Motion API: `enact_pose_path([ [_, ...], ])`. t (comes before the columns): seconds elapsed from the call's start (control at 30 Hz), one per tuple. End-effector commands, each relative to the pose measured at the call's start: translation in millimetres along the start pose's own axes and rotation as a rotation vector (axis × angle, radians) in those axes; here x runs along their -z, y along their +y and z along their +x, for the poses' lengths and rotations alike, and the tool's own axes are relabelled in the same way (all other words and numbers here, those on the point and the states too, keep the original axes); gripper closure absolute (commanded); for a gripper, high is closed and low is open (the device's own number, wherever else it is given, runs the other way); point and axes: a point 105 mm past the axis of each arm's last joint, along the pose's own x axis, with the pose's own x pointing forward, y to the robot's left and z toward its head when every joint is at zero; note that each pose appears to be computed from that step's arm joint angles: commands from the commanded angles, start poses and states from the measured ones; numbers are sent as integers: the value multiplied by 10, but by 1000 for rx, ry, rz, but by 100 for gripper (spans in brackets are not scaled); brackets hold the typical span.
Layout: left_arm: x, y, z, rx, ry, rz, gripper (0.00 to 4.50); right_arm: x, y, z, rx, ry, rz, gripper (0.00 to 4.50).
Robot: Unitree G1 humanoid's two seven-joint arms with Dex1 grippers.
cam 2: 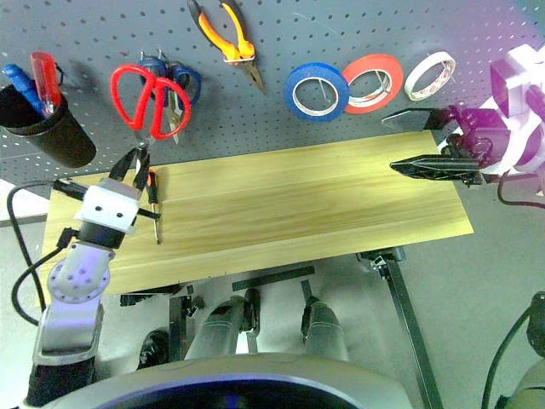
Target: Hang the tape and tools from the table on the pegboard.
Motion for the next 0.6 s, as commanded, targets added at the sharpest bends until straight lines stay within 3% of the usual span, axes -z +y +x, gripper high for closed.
enact_pose_path([
  [0.03, -97, -15, 45, -1, -58, -3, 415, -184, 73, -71, 6, -1, -83, 0],
  [0.6, 113, -124, 306, -10, -48, -3, 415, -247, 227, -51, -36, -53, -114, 0],
])
